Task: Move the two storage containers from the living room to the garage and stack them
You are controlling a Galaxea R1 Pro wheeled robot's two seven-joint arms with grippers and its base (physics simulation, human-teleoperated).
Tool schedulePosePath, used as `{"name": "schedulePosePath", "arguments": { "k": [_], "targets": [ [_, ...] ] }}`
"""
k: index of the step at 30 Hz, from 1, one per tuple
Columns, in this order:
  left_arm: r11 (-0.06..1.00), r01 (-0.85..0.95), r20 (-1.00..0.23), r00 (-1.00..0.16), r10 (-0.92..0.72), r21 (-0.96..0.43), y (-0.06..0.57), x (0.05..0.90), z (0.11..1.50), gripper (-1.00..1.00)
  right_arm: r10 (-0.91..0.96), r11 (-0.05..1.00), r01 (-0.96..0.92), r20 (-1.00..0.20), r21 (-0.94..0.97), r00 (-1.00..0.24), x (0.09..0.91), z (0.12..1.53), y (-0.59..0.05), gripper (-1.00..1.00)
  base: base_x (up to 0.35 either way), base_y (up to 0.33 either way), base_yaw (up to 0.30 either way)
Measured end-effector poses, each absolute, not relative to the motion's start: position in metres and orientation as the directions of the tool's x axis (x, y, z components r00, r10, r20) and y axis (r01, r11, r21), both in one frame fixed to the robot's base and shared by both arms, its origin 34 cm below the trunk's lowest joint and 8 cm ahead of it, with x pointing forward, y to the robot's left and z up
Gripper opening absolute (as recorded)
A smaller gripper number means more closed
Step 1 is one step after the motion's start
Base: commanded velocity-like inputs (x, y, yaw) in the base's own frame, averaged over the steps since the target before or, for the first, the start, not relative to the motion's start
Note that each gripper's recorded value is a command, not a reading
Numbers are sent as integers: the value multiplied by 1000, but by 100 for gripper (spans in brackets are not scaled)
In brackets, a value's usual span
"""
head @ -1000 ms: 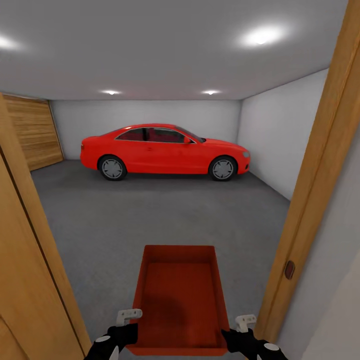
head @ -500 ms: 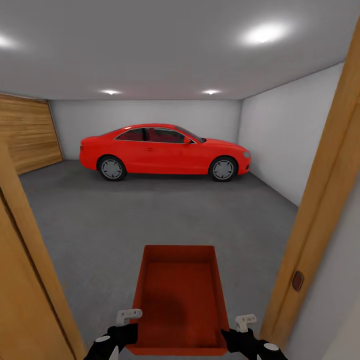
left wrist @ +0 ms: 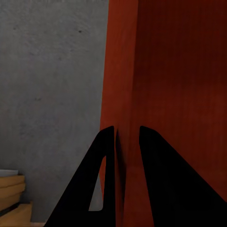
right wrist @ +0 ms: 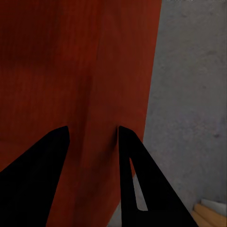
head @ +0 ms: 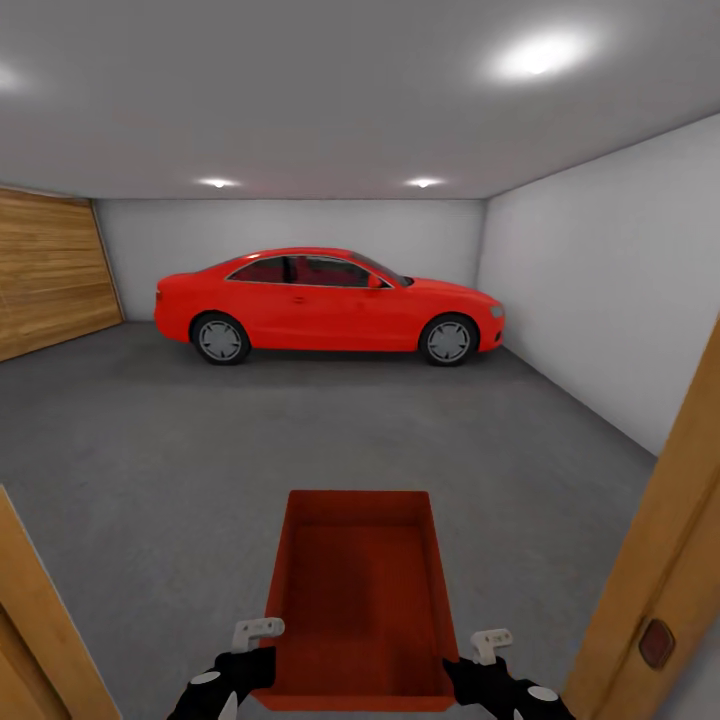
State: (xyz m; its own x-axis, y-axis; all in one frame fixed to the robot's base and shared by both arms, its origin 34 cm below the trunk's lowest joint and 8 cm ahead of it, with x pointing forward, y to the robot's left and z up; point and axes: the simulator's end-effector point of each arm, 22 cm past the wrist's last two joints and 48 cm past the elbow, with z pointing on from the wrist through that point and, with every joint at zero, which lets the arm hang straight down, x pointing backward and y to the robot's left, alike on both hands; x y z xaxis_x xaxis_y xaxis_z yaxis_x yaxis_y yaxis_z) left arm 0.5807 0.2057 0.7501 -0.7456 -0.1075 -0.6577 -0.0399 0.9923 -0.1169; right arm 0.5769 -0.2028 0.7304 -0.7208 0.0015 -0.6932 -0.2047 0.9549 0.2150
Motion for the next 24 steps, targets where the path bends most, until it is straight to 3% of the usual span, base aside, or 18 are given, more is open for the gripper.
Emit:
{"name": "schedulePosePath", "arguments": {
  "k": [24],
  "targets": [
    [992,-39,-658,-746,-107,-117,205,581,750,-100,2,955,-204,-693,216,-721,577,730,-203,-100,23,29,0]
  ]
}}
